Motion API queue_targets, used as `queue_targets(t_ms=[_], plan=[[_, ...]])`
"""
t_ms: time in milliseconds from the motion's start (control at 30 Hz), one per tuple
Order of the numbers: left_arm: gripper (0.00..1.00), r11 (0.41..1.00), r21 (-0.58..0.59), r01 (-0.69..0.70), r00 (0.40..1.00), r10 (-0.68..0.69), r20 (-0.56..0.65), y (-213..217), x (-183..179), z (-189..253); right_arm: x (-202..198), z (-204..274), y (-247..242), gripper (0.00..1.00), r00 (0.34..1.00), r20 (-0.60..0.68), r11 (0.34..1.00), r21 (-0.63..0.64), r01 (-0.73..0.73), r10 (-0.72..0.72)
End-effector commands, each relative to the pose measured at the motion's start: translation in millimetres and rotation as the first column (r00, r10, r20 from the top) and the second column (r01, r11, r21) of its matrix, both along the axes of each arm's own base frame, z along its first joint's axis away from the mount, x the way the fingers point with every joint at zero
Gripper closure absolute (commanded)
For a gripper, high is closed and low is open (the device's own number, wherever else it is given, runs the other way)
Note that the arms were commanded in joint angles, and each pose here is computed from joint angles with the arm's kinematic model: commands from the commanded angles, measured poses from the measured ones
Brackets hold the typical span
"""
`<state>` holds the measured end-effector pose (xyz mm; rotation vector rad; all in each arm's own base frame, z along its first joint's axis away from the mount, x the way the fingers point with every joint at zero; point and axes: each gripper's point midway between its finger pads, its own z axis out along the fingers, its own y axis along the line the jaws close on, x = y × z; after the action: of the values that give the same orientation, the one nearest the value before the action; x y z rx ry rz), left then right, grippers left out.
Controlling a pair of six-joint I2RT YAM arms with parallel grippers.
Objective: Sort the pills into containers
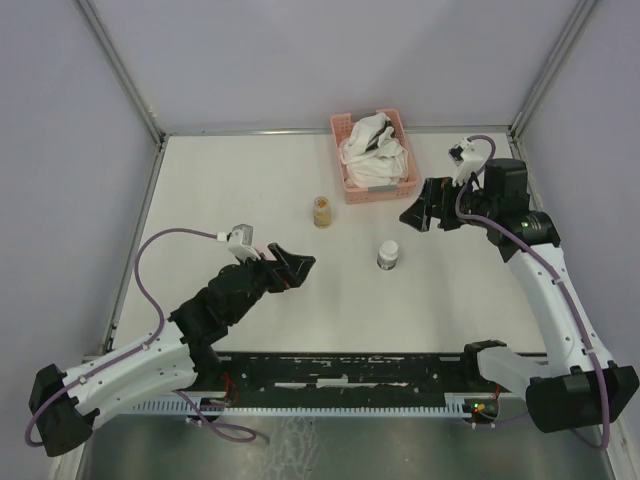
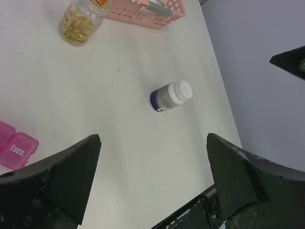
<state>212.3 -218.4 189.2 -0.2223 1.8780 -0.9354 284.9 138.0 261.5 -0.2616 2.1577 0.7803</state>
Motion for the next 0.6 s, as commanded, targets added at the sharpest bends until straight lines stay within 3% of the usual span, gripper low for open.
queue_targets(t_ms=[0,133,233,400,567], plan=[[0.01,0.999,-0.018,-0.029,0.999,0.029,0.022,3,4,9,5,29,2,0.0,0.994,0.109,1.0,0.009,-0.01,0.009],[0.01,0.999,0.006,-0.049,0.999,0.049,0.011,9,4,-1,3,25,8,0.0,0.993,0.11,0.998,0.025,-0.057,0.053],[0.01,0.996,0.033,-0.085,0.996,0.085,0.003,19,4,-12,-6,19,22,0.0,0.979,0.116,0.983,0.062,-0.174,0.166],[0.01,0.987,0.065,-0.15,0.988,0.147,0.054,40,6,-24,-33,17,52,0.0,0.88,0.158,0.872,0.141,-0.469,0.448],[0.01,0.977,0.008,-0.214,0.973,0.212,0.091,70,26,-17,-47,14,83,0.0,0.774,0.231,0.798,-0.023,-0.602,0.59]])
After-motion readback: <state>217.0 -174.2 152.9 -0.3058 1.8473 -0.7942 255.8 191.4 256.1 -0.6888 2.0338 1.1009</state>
